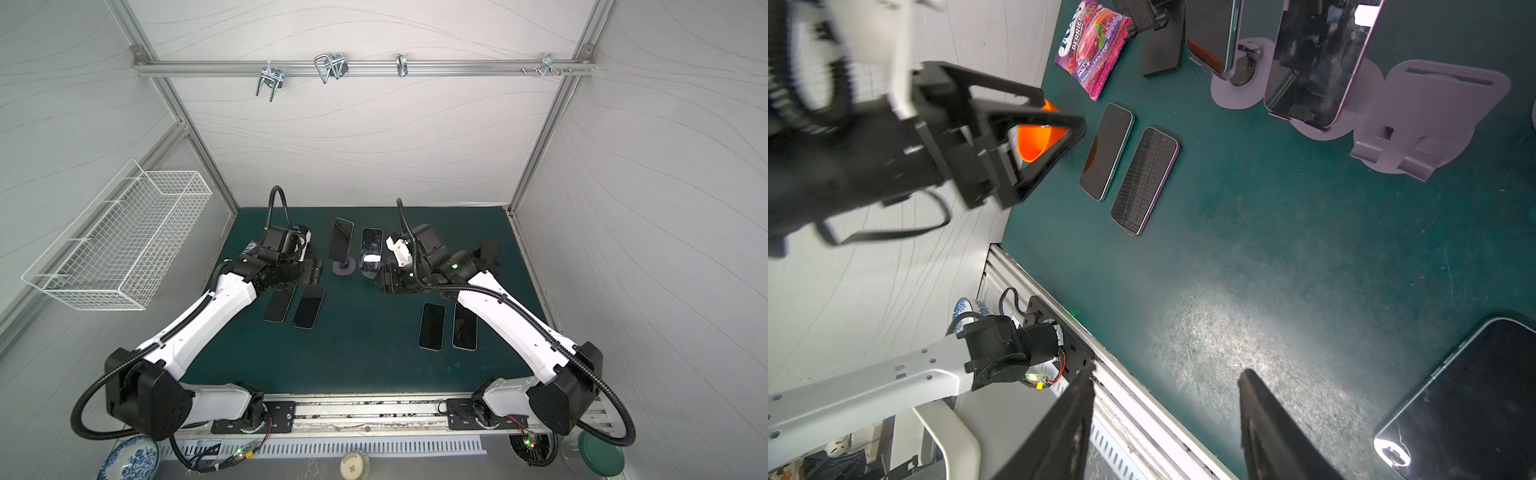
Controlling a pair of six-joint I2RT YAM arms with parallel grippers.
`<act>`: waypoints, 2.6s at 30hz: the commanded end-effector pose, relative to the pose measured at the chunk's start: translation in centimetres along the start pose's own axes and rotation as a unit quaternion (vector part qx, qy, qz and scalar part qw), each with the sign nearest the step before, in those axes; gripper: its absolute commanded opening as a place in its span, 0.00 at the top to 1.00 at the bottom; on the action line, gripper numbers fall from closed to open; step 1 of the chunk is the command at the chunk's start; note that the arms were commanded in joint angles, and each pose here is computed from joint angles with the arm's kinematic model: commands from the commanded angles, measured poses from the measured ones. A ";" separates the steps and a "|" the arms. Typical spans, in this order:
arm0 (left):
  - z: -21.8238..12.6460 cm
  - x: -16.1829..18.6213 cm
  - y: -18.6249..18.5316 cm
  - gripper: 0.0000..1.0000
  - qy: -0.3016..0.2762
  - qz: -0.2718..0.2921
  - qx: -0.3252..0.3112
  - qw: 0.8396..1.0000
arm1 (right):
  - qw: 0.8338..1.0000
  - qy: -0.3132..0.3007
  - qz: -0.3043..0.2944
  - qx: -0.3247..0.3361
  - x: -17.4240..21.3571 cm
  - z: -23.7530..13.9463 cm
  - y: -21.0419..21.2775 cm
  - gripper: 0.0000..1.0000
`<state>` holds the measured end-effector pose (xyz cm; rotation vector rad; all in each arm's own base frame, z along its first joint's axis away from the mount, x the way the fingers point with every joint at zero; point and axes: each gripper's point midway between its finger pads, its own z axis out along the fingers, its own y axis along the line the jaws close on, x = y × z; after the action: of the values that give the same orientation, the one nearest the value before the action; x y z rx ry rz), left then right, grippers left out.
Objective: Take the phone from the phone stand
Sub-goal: 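Open the left gripper and lift it away from the placed phone, then move the right gripper over the standing pink-framed phone while the left arm draws back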
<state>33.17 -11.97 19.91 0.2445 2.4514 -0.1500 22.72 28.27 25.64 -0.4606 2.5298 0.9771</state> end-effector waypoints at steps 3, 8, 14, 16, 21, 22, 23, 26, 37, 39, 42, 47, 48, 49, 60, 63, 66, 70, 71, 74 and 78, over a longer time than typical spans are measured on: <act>-3.4 1.1 -1.9 0.17 -0.028 0.028 0.022 0.999 | 1.000 -0.001 0.010 0.005 0.5 -0.3 -0.1 0.43; -6.1 3.0 -2.3 0.19 -0.052 0.022 0.038 0.998 | 1.000 -0.007 0.012 0.002 0.2 0.1 0.1 0.43; -8.6 6.3 -2.5 0.21 -0.064 0.023 0.073 0.995 | 1.000 -0.013 0.013 0.003 -1.1 1.0 0.4 0.43; -8.9 7.5 -2.4 0.22 -0.059 0.019 0.080 0.995 | 1.000 -0.015 0.009 0.002 -1.8 1.1 0.7 0.43; -10.1 9.1 -2.5 0.23 -0.054 -0.006 0.100 0.993 | 0.999 -0.031 -0.002 0.005 -3.4 1.2 1.3 0.43; -10.3 9.2 -2.7 0.23 -0.054 -0.014 0.107 0.993 | 0.999 -0.036 -0.004 0.007 -3.7 1.1 1.3 0.42; -10.6 9.2 -2.9 0.23 -0.054 -0.020 0.114 0.992 | 0.999 -0.040 -0.007 0.012 -4.0 1.2 1.2 0.42; -10.9 9.4 -3.0 0.25 -0.046 -0.044 0.122 0.991 | 0.998 -0.052 -0.013 0.022 -4.7 1.2 1.0 0.42; -9.7 10.9 -3.4 0.26 -0.005 -0.100 0.123 0.987 | 0.996 -0.078 -0.030 0.020 -7.2 1.2 1.9 0.40; -9.7 10.9 -3.3 0.26 -0.008 -0.103 0.122 0.987 | 0.996 -0.081 -0.036 0.019 -7.3 1.0 2.0 0.40; -9.7 11.0 -3.1 0.26 -0.019 -0.104 0.121 0.987 | 0.995 -0.088 -0.045 0.019 -7.6 0.7 2.2 0.41; -9.4 11.6 -3.0 0.23 -0.016 -0.100 0.123 0.987 | 0.993 -0.097 -0.062 0.034 -8.0 0.3 1.8 0.41; -9.2 11.9 -3.0 0.23 -0.017 -0.099 0.123 0.987 | 0.992 -0.099 -0.068 0.037 -8.1 0.3 1.7 0.41; -9.0 12.2 -2.9 0.22 -0.020 -0.101 0.122 0.987 | 0.991 -0.100 -0.074 0.039 -8.2 0.4 1.6 0.41; -8.5 13.3 -2.6 0.22 -0.052 -0.111 0.136 0.983 | 0.985 -0.115 -0.111 0.064 -9.6 0.2 1.5 0.41; -8.3 13.4 -3.0 0.22 -0.056 -0.108 0.147 0.982 | 0.985 -0.116 -0.110 0.071 -9.7 0.0 1.2 0.40; -7.9 13.4 -3.3 0.22 -0.062 -0.101 0.155 0.981 | 0.984 -0.116 -0.109 0.076 -9.5 -0.1 1.0 0.39; -7.7 13.1 -3.4 0.22 -0.074 -0.096 0.160 0.980 | 0.982 -0.117 -0.121 0.085 -9.6 -0.4 0.8 0.39; -7.6 13.2 -3.4 0.22 -0.074 -0.097 0.159 0.980 | 0.981 -0.119 -0.123 0.089 -9.6 -0.4 0.7 0.39; -7.8 13.2 -3.6 0.23 -0.078 -0.094 0.166 0.979 | 0.980 -0.125 -0.119 0.101 -10.0 -0.5 0.0 0.39; -8.4 13.0 -3.9 0.22 -0.093 -0.086 0.181 0.975 | 0.978 -0.132 -0.096 0.128 -10.3 -0.6 -1.1 0.38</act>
<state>17.08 -11.88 16.89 0.1265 2.3197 -0.6225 31.26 29.65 30.21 -0.5026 2.2705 0.6481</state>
